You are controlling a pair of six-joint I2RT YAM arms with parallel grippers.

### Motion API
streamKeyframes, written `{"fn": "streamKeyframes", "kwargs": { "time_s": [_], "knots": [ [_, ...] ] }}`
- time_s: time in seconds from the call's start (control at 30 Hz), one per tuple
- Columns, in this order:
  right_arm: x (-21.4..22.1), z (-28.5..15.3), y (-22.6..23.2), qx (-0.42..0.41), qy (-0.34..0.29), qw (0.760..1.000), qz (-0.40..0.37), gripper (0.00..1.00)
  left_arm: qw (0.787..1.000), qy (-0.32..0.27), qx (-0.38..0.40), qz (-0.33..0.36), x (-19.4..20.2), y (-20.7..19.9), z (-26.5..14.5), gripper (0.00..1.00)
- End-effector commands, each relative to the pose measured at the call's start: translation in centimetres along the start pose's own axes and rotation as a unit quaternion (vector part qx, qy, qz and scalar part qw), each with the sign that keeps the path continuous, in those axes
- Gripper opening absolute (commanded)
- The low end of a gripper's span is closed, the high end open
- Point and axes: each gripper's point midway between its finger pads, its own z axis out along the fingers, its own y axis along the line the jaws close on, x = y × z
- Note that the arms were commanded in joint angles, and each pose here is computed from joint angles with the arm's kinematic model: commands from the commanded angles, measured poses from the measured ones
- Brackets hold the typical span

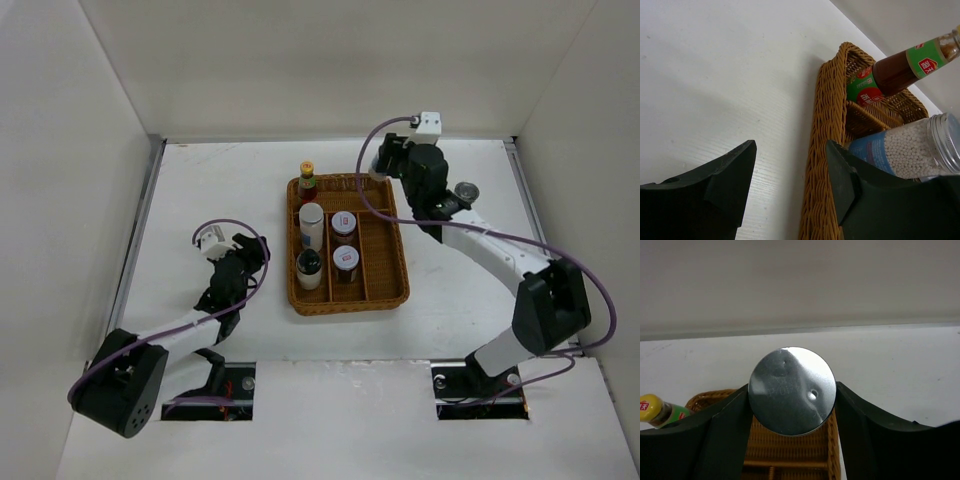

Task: Organize the condiment bottles

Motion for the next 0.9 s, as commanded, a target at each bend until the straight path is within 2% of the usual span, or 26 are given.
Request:
{"fn": "streamKeyframes", "kwargs": {
  "time_s": [0.0,0.17,0.43,0.6,0.87],
  "knots": [
    [-2.8,1.4,2.7,-0.029,-0.046,0.998,0.016,0.56,0.999,-0.025,0.029,-0.021,-1.7,-1.8,0.0,0.56],
    [1.1,3.0,4.0,-0.034,-0.009,0.999,0.004,0.57,0.999,-0.03,0.029,-0.023,-2.0,-1.6,-0.1,0.56],
    [8.0,4.1,3.3,-0.009,0.057,0.998,-0.025,0.6,0.999,-0.023,0.028,-0.02,-1.6,-1.6,0.1,0.57],
    [9.5,4.2,3.1,-0.005,0.073,0.997,-0.029,0.77,0.999,-0.023,0.028,-0.021,-1.6,-1.6,0.2,0.57],
    [6.2,3.4,3.2,-0.005,0.051,0.998,-0.019,0.96,0.999,-0.028,0.026,-0.023,-1.9,-1.6,0.2,0.57]
  ]
}}
